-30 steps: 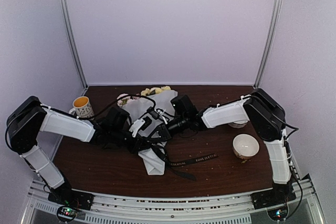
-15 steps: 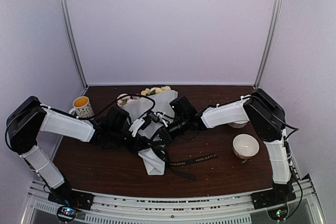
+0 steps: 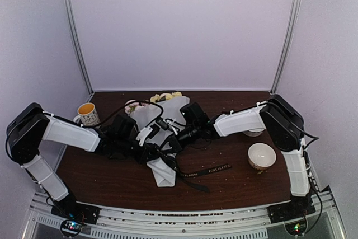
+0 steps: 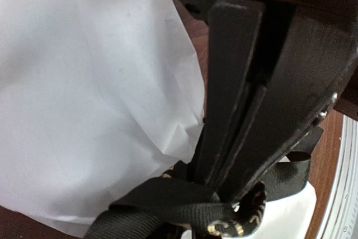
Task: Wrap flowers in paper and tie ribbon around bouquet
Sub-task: Cross the half-tied ribbon over the folded bouquet.
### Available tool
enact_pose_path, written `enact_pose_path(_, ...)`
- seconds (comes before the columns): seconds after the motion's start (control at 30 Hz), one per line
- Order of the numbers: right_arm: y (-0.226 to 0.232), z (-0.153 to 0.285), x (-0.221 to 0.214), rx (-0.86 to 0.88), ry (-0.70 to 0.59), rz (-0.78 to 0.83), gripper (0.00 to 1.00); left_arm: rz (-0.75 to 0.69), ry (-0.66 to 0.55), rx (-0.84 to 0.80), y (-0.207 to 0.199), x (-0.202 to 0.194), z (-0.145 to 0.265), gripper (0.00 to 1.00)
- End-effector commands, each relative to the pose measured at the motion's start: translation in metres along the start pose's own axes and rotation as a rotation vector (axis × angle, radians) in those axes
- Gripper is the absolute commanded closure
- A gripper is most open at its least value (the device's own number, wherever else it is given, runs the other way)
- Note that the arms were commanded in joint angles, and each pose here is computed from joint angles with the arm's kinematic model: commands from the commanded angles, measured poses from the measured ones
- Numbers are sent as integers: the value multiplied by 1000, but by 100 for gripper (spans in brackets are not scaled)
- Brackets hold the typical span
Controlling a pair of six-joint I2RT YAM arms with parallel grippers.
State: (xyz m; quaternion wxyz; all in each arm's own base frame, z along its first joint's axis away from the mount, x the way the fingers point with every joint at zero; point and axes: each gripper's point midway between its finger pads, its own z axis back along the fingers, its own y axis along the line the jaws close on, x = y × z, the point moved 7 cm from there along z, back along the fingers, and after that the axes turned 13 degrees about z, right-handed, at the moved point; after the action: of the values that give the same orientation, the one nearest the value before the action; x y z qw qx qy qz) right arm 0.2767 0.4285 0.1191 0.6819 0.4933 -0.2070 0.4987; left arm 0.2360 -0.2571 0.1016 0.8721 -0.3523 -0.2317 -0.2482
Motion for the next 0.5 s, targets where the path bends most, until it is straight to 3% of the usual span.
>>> enact_pose_path(0.0, 10, 13, 24, -51, -51, 58, 100, -52, -86, -56, -12, 14, 11, 84)
enact_pose_path(0.13, 8, 19, 25, -91, -50, 63, 100, -84, -106, -28, -14, 14, 23, 71)
enact_pose_path(0.47, 7, 22, 21, -123, -9, 63, 100, -100, -98, 6, -20, 1, 51, 61)
